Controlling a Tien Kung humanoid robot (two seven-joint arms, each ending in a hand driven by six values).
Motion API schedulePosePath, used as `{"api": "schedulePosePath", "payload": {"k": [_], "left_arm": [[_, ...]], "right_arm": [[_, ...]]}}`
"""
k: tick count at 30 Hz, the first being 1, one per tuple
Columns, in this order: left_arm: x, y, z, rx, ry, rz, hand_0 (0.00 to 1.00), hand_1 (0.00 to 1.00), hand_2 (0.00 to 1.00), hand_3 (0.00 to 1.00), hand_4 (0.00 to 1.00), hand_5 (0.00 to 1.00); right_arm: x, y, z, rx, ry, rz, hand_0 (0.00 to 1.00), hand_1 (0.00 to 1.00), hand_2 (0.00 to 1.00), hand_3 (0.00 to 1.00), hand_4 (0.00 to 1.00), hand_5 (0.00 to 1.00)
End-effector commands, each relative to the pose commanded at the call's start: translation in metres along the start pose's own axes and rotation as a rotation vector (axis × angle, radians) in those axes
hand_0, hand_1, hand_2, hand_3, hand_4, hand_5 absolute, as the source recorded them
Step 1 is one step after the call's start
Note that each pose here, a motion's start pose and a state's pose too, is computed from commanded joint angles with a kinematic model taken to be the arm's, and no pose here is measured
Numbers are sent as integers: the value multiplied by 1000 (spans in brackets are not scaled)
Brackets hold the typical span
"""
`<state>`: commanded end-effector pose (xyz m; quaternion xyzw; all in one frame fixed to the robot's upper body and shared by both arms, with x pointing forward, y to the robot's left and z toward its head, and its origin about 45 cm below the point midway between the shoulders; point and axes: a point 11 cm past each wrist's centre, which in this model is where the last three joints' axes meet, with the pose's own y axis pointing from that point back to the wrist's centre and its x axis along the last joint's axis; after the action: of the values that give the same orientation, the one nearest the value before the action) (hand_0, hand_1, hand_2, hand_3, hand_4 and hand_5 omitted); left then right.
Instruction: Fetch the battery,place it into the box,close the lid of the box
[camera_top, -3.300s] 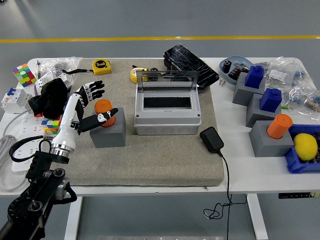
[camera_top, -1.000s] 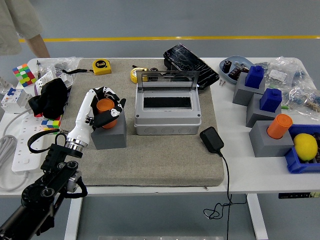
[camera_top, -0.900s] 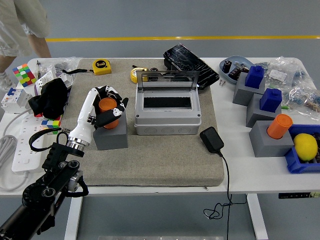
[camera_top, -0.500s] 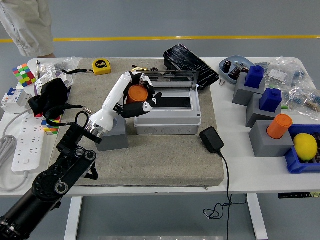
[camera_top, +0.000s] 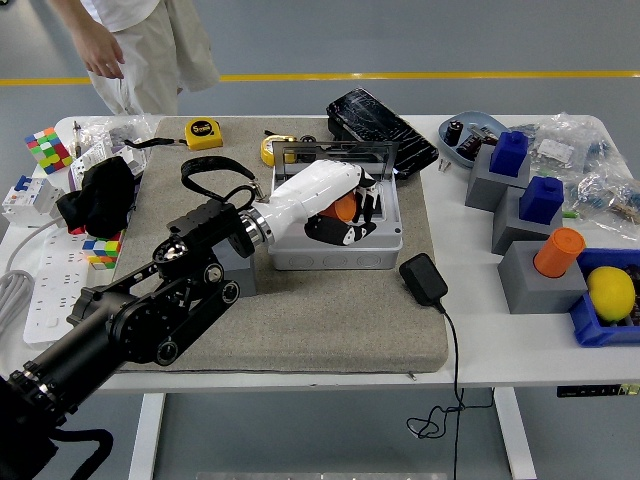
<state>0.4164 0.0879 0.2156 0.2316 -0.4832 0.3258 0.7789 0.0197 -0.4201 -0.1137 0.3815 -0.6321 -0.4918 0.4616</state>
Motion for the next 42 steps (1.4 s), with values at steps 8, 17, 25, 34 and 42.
{"api": "schedulePosePath", "payload": {"k": [8,17,25,34,42], "left_arm": [[9,-6,-14,40,-27,2,103,122,237,330,784,2],[3,-2,-22,46,14,19,110,125,238,334,791,2],[-2,-1,-22,26,14,21,163,208,296,390,864,2],[3,0,-21,13,20,46,659,747,844,915,998,94],[3,0,-19,4,26,52,652,739,843,913,998,110]], "right_arm": [[1,0,0,0,7,3,766,725,737,756,998,544],[0,0,-3,6,19,0,765,726,737,756,998,545],[1,0,-3,7,17,1,766,725,737,756,998,544],[0,0,-3,8,19,-1,765,724,736,756,998,545],[-1,0,-4,10,17,-2,766,725,737,756,998,544]]}}
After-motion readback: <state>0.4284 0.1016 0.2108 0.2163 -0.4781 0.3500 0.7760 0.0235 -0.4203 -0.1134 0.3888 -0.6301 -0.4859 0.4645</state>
